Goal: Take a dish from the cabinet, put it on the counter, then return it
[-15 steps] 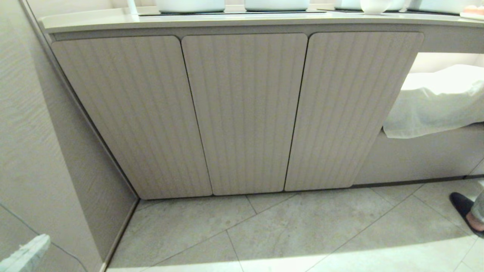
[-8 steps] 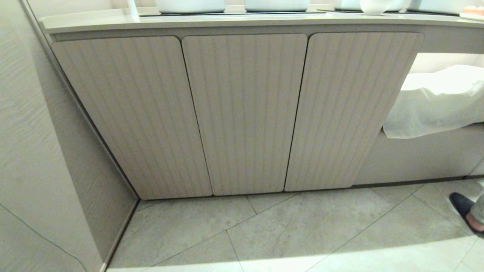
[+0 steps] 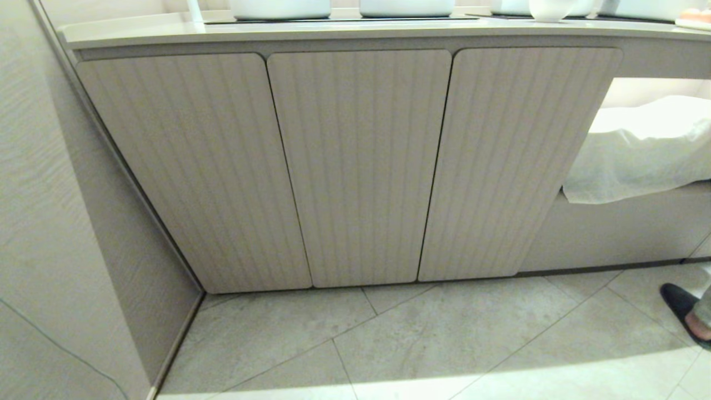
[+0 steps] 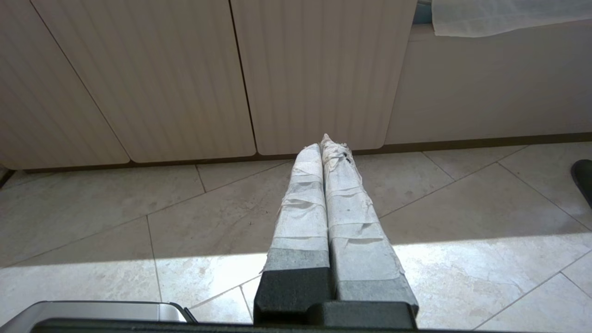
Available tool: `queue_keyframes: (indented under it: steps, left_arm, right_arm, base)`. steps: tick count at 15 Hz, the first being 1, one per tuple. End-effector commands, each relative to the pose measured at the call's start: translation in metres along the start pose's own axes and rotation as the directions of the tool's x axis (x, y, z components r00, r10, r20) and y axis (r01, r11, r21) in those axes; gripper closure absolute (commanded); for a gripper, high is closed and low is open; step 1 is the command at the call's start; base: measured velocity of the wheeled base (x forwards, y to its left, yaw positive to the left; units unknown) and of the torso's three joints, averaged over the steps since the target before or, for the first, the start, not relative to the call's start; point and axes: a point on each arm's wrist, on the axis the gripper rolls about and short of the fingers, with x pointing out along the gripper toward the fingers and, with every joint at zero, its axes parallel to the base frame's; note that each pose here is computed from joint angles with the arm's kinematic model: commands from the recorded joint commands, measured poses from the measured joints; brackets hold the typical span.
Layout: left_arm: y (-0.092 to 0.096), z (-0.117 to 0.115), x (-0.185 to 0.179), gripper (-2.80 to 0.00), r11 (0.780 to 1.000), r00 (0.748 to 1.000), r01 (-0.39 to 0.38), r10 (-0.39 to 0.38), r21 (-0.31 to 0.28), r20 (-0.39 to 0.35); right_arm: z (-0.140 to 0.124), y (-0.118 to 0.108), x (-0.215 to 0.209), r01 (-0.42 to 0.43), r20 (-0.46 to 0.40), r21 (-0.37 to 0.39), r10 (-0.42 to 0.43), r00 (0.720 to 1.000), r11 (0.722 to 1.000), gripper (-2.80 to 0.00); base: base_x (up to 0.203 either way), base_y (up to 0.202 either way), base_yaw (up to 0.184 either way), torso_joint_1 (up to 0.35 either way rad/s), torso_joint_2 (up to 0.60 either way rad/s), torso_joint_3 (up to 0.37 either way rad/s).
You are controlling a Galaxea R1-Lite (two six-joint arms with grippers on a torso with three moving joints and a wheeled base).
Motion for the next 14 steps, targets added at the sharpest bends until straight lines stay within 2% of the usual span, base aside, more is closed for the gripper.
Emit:
queue_keyframes:
  steps: [1, 3, 5, 6, 8, 10, 12, 14]
  left_arm:
    - [0.0, -0.0002, -0.0001, 0.0, 1.0, 1.0, -0.001, 0.001, 0.004, 0.0]
    - [0.0006, 0.0, -0.0001, 0.0, 0.999, 1.0, -0.027, 0.027, -0.029, 0.0]
    - [0.0006, -0.0001, -0.0001, 0.0, 1.0, 1.0, -0.025, 0.025, 0.0, -0.001]
    - [0.0003, 0.0001, -0.0001, 0.0, 0.999, 1.0, -0.011, 0.011, 0.048, 0.002]
    - [-0.0001, 0.0003, -0.0001, 0.0, 0.998, 1.0, 0.005, -0.005, 0.062, 0.005]
    - [0.0, 0.0, -0.0001, 0.0, 1.0, 1.0, 0.002, -0.002, 0.029, 0.002]
    - [0.0002, -0.0004, -0.0001, 0.0, 0.999, 1.0, -0.011, 0.011, -0.04, -0.003]
    - [0.0002, -0.0006, -0.0001, 0.0, 0.998, 1.0, -0.013, 0.013, -0.054, -0.005]
  right_arm:
    - [0.0001, 0.0, 0.0001, 0.0, -0.001, 0.0, 0.0, 1.0, 1.0, 0.0]
    - [0.0001, 0.0, 0.0001, 0.0, -0.001, 0.0, 0.0, 1.0, 1.0, 0.0]
    - [0.0001, 0.0, 0.0001, 0.0, -0.001, 0.0, 0.0, 1.0, 1.0, 0.0]
    - [0.0001, 0.0, 0.0001, 0.0, -0.001, 0.0, 0.0, 1.0, 1.0, 0.0]
    - [0.0001, 0.0, 0.0001, 0.0, -0.001, 0.0, 0.0, 1.0, 1.0, 0.0]
    - [0.0, 0.0, 0.0, 0.0, 0.001, 0.0, 0.0, 1.0, 1.0, 0.0]
    - [0.0001, 0.0, 0.0001, 0.0, -0.001, 0.0, 0.0, 1.0, 1.0, 0.0]
    - [0.0001, 0.0, 0.0001, 0.0, -0.001, 0.0, 0.0, 1.0, 1.0, 0.0]
  base:
    - [0.0, 0.0, 0.0, 0.0, 0.0, 0.0]
    - [0.0, 0.0, 0.0, 0.0, 0.0, 0.0]
    - [0.0, 0.0, 0.0, 0.0, 0.0, 0.0]
    - [0.0, 0.0, 0.0, 0.0, 0.0, 0.0]
    - [0.0, 0.0, 0.0, 0.0, 0.0, 0.0]
    - [0.0, 0.0, 0.0, 0.0, 0.0, 0.0]
    - [0.0, 0.0, 0.0, 0.0, 0.0, 0.0]
    - [0.0, 0.0, 0.0, 0.0, 0.0, 0.0]
